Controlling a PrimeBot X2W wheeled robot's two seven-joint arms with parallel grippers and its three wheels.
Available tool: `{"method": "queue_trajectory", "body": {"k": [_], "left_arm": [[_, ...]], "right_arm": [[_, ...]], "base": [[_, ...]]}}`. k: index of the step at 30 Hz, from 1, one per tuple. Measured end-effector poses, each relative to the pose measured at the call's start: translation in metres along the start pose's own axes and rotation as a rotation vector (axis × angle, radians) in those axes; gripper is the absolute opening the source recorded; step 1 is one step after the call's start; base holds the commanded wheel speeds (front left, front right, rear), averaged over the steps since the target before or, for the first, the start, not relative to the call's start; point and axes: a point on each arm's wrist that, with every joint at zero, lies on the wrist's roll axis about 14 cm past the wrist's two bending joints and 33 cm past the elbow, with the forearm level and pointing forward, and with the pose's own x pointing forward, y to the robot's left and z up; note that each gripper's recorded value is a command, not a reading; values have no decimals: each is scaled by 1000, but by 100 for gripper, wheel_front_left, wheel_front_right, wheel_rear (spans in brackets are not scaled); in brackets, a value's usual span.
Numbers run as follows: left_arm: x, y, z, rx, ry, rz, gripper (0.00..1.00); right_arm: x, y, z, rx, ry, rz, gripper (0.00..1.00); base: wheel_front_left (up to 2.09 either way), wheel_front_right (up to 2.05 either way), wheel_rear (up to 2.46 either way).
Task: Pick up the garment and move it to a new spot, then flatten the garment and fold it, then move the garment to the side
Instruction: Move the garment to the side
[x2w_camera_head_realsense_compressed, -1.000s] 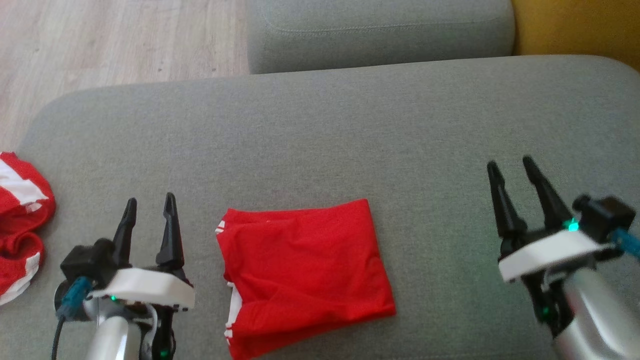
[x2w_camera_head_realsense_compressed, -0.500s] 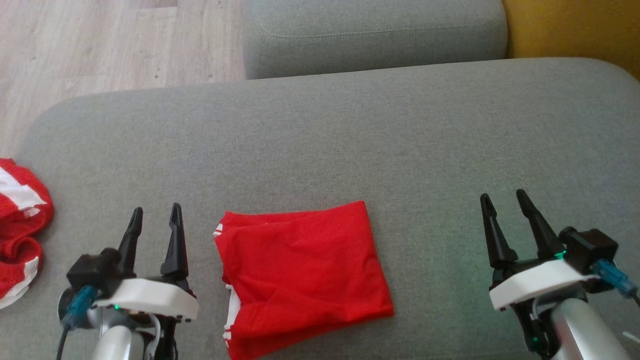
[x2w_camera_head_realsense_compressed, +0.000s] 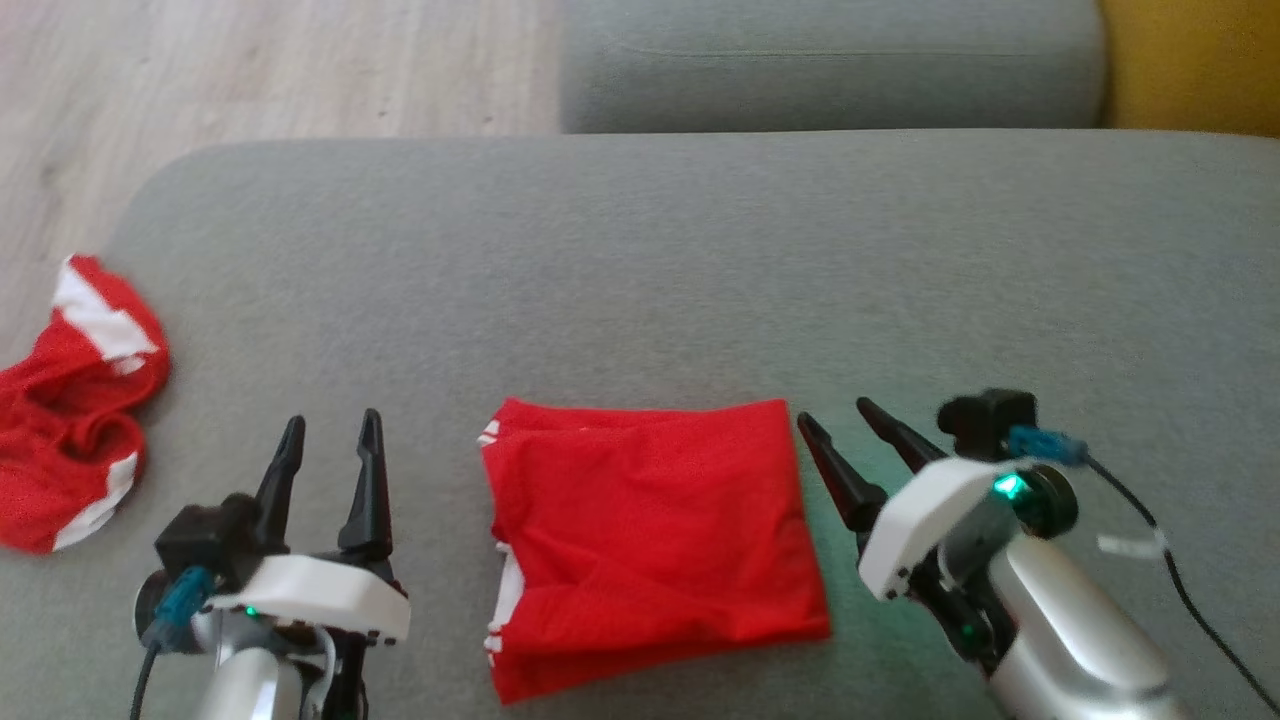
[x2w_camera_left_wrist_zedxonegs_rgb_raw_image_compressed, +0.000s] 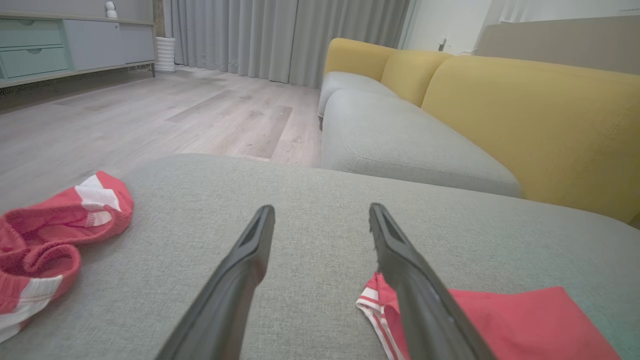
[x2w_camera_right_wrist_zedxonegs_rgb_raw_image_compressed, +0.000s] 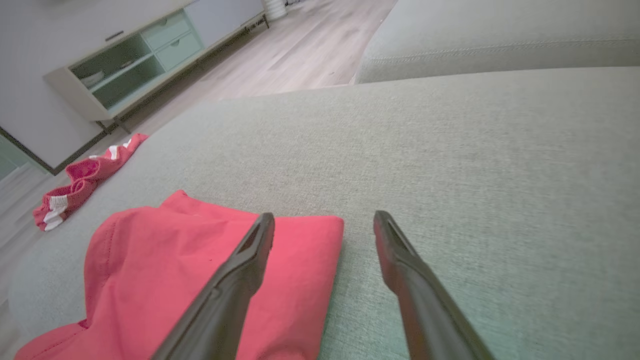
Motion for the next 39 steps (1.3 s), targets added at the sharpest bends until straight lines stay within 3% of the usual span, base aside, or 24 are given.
{"method": "queue_trajectory", "body": {"k": [11, 19, 21, 22, 30, 39], "left_arm": [[-10, 27, -1, 2, 8, 81, 100], [-14, 35, -3, 2, 16, 105, 100], [-14, 35, -3, 1, 17, 104, 100], [-14, 35, -4, 1, 17, 104, 100], [-4, 14, -4, -5, 16, 35, 100], [28, -50, 3, -11, -8, -165, 100]], "right_arm": [[27, 3, -65, 64, 408, 6, 100], [37, 16, -68, 137, 503, 39, 100], [38, 20, -67, 146, 496, 50, 16], [39, 20, -65, 146, 483, 49, 0], [37, 1, -42, 148, 345, -1, 0], [13, -71, 14, 122, 191, -159, 0]], "base": [[0, 0, 0], [0, 0, 0], [0, 0, 0], [0, 0, 0], [0, 0, 0], [0, 0, 0]]}}
